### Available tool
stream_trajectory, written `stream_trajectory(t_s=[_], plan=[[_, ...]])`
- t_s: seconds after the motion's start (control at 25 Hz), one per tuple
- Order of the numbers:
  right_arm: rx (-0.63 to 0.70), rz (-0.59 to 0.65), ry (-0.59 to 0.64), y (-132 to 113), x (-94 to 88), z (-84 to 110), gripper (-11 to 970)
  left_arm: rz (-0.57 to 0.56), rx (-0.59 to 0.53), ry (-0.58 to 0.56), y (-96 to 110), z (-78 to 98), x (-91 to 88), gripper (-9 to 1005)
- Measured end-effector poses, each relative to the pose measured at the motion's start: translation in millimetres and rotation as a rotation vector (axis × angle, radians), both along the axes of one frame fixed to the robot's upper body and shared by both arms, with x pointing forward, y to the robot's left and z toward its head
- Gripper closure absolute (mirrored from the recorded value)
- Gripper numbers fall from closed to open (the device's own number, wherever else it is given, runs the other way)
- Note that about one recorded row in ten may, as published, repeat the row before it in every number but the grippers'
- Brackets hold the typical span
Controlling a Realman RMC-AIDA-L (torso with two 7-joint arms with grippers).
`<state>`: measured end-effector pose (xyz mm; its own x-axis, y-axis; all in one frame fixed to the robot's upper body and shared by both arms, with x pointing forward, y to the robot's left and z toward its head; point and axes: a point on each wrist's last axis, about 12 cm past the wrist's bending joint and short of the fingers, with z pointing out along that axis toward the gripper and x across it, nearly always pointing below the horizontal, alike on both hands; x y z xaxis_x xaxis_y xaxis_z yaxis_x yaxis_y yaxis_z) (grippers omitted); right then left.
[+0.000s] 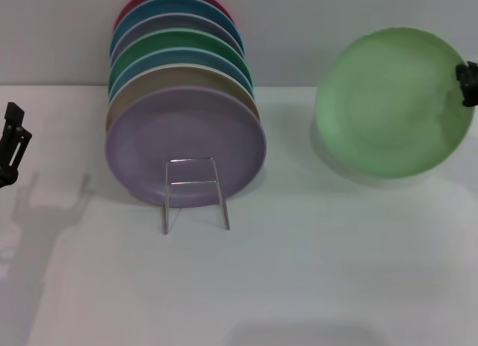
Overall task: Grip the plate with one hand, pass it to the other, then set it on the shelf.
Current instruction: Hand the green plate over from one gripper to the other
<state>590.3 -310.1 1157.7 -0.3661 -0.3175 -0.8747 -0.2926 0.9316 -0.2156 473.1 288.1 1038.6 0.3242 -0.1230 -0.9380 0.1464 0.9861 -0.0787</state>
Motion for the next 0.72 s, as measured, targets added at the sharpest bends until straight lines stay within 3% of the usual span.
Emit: stream_trajectory(t_s=[0.28,0.72], plan=[[-0.003,-0.005,-0.098,15,3.4,-25.2,939,0.002,0.000,-0.007,1,0.1,-2.6,195],[-0.013,-0.054,-0.199,27,-8.0,-35.7,938,0.002,0.003,-0.008,3,-0.5,-6.1,199]])
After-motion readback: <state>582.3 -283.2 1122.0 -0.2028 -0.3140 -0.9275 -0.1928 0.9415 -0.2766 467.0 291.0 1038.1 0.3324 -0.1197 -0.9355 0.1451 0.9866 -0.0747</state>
